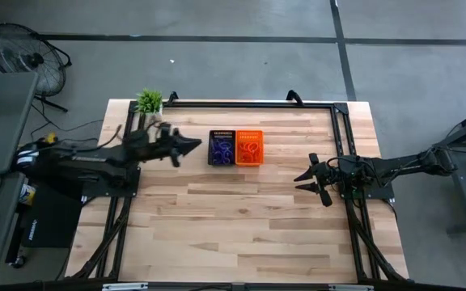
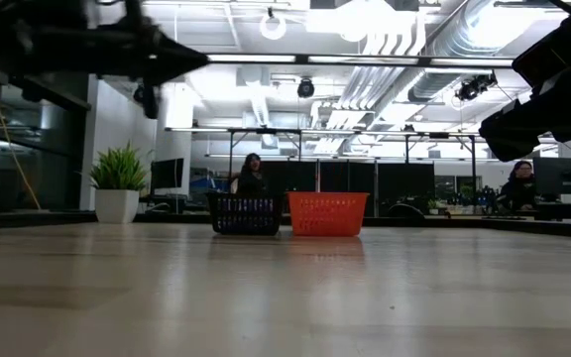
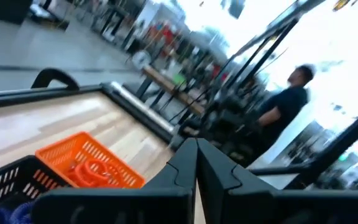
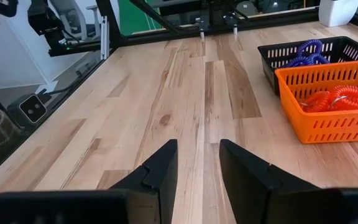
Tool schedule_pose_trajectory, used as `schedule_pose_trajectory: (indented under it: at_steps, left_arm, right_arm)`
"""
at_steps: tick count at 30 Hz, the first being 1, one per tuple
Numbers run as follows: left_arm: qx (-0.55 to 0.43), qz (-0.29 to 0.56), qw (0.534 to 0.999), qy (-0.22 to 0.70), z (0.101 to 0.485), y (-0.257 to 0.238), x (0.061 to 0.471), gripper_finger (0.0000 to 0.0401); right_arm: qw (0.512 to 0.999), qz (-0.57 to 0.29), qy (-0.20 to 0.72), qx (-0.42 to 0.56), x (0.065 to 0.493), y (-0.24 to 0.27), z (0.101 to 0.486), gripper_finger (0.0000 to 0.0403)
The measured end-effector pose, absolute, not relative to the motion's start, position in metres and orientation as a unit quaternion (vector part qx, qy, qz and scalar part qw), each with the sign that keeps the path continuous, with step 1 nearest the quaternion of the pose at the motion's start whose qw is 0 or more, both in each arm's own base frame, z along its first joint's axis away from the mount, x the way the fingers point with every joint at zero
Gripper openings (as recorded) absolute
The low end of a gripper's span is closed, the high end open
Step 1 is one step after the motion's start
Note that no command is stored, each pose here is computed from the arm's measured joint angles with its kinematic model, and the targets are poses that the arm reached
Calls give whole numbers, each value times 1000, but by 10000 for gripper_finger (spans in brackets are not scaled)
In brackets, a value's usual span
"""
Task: Sort spring keychains into baskets
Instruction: Return to Home Position
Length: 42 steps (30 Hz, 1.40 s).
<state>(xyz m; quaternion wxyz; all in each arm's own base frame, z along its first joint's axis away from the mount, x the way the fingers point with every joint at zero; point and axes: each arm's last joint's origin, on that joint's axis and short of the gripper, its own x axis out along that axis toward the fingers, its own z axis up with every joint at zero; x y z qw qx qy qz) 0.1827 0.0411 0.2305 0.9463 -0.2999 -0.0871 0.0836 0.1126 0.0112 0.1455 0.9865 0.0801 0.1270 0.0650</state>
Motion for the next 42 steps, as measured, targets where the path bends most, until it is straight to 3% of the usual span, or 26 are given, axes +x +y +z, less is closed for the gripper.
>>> schedule_pose_trajectory:
  at_steps: [10, 17, 25, 33, 42]
  left_arm:
    - [-303, 27, 937, -172, 206, 23, 125, 2]
    - [-294, -33, 951, -89, 191, 9, 110, 2]
    - [-242, -29, 970, -10, 172, 1, 96, 1]
    - [-105, 11, 994, -4, 172, 3, 97, 1]
    - [-106, 23, 994, -1, 172, 4, 96, 1]
  right_arm:
    - [986, 65, 127, 80, 113, 11, 145, 114]
    - [986, 65, 127, 80, 113, 11, 145, 114]
    - [987, 65, 127, 80, 113, 11, 146, 114]
    - [987, 64, 127, 80, 113, 11, 145, 114]
    - [987, 64, 127, 80, 113, 11, 145, 114]
